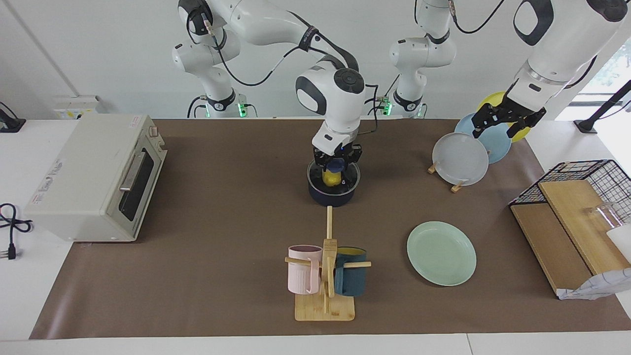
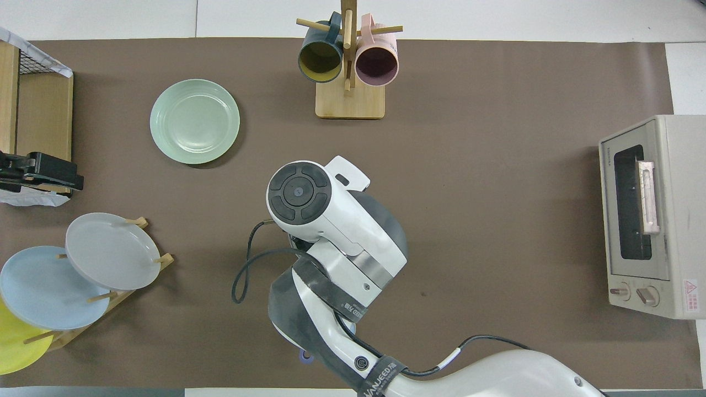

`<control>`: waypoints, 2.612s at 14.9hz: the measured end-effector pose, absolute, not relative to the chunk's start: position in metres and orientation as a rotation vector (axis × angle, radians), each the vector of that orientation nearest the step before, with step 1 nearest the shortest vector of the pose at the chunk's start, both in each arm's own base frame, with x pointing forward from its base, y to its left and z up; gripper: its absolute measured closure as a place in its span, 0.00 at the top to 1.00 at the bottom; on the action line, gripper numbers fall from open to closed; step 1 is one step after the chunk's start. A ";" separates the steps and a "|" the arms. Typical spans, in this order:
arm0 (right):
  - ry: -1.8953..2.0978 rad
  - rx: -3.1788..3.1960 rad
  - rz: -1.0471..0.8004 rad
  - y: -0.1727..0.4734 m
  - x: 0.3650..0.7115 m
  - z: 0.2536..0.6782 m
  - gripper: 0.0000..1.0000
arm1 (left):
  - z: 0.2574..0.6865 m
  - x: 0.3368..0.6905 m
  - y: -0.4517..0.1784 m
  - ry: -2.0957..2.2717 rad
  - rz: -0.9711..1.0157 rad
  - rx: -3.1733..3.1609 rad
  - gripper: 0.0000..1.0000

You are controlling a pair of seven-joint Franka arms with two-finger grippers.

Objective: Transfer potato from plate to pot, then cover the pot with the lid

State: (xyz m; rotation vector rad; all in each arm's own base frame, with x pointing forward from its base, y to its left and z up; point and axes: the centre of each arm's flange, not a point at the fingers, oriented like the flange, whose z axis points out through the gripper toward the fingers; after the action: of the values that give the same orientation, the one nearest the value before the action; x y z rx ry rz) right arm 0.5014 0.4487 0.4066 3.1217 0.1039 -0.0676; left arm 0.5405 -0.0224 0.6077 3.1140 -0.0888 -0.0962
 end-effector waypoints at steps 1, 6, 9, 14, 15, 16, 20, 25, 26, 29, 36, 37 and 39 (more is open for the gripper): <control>0.103 3.122 -0.069 0.449 0.501 0.406 0.66 | 0.608 0.540 -0.022 -0.088 -0.098 3.114 1.00; 0.103 3.121 -0.071 0.448 0.500 0.403 0.66 | 0.608 0.540 -0.024 -0.061 -0.102 3.115 1.00; 0.103 3.122 -0.070 0.448 0.500 0.403 0.66 | 0.608 0.540 -0.024 -0.053 -0.101 3.116 1.00; 0.102 3.123 -0.068 0.448 0.500 0.402 0.82 | 0.610 0.539 -0.022 -0.046 -0.096 3.116 1.00; 0.101 3.123 -0.067 0.447 0.501 0.402 0.92 | 0.610 0.539 -0.022 -0.046 -0.096 3.116 1.00; 0.100 3.123 -0.065 0.447 0.501 0.403 1.00 | 0.610 0.539 -0.022 -0.045 -0.096 3.116 1.00; 0.085 3.139 -0.027 0.443 0.506 0.419 1.00 | 0.610 0.538 -0.022 -0.045 -0.096 3.116 1.00; -0.008 3.140 0.030 0.382 0.543 0.477 1.00 | 0.610 0.538 -0.022 -0.045 -0.096 3.116 1.00; 0.005 3.131 0.025 0.359 0.554 0.492 1.00 | 0.610 0.538 -0.022 -0.045 -0.097 3.116 1.00; -0.008 3.115 0.033 0.277 0.577 0.544 1.00 | 0.610 0.538 -0.022 -0.045 -0.097 3.116 1.00; -0.070 3.057 -0.046 0.134 0.565 0.619 1.00 | 0.610 0.538 -0.022 -0.045 -0.097 3.116 1.00; -0.052 3.051 -0.070 0.115 0.565 0.619 1.00 | 0.610 0.538 -0.022 -0.045 -0.096 3.116 1.00; 0.001 3.042 -0.131 0.082 0.562 0.613 1.00 | 0.610 0.538 -0.022 -0.045 -0.096 3.116 1.00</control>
State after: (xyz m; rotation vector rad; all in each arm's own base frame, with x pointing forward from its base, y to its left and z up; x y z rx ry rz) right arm 0.5624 0.0816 0.6135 3.0420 0.0012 -0.1308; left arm 0.5382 -0.0216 0.6097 3.1157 -0.0452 -0.0964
